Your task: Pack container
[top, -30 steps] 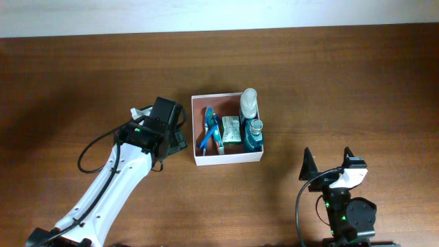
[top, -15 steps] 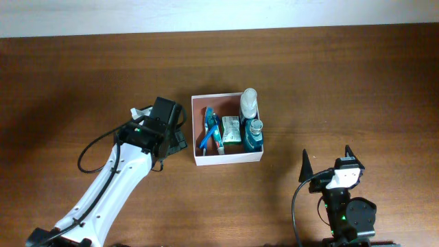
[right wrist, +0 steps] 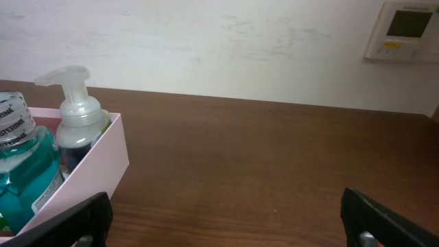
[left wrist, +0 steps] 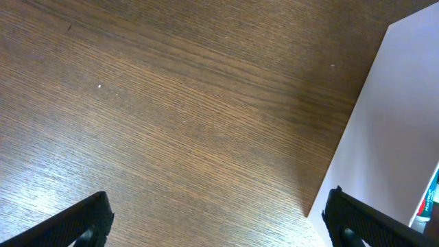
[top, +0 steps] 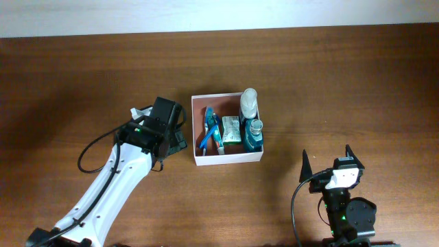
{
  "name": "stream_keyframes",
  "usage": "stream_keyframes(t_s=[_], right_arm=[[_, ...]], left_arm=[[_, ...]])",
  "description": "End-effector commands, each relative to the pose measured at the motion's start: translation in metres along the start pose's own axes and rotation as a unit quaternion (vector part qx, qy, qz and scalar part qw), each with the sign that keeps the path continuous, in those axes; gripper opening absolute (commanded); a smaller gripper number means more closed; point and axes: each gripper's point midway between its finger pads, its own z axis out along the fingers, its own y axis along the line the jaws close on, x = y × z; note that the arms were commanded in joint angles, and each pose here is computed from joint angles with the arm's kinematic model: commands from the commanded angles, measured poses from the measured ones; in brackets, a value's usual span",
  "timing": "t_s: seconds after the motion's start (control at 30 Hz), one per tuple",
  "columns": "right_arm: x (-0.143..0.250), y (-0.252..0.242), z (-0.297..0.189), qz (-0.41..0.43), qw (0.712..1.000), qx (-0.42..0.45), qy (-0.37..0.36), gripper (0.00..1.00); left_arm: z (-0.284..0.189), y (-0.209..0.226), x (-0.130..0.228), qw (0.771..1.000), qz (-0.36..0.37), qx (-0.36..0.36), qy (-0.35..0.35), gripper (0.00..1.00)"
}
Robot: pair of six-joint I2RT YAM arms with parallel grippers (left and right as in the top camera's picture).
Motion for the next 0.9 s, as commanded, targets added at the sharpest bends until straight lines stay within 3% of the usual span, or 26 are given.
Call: stream_keyframes(t_s=[0.0,0.57,0.87], right_arm=[[0.002,0.001,0.000,-0.004,1.000,-0.002,0.000,0.98],[0.002,0.001,0.000,-0.004,1.000,-0.002,0.001,0.98],[0.002,0.001,0.000,-0.004,1.000,-0.002,0.001,0.99]], left_arm=[[-0.004,0.004,-0.003,1.000,-0.003,-0.002,-0.009,0.99],[-0.003,0.004,-0.002,1.000,-0.002,-0.002,-0.007,0.99],[-0.071,0.011,-0.023,0.991,-0.038,0.078,-0.098,0.99]])
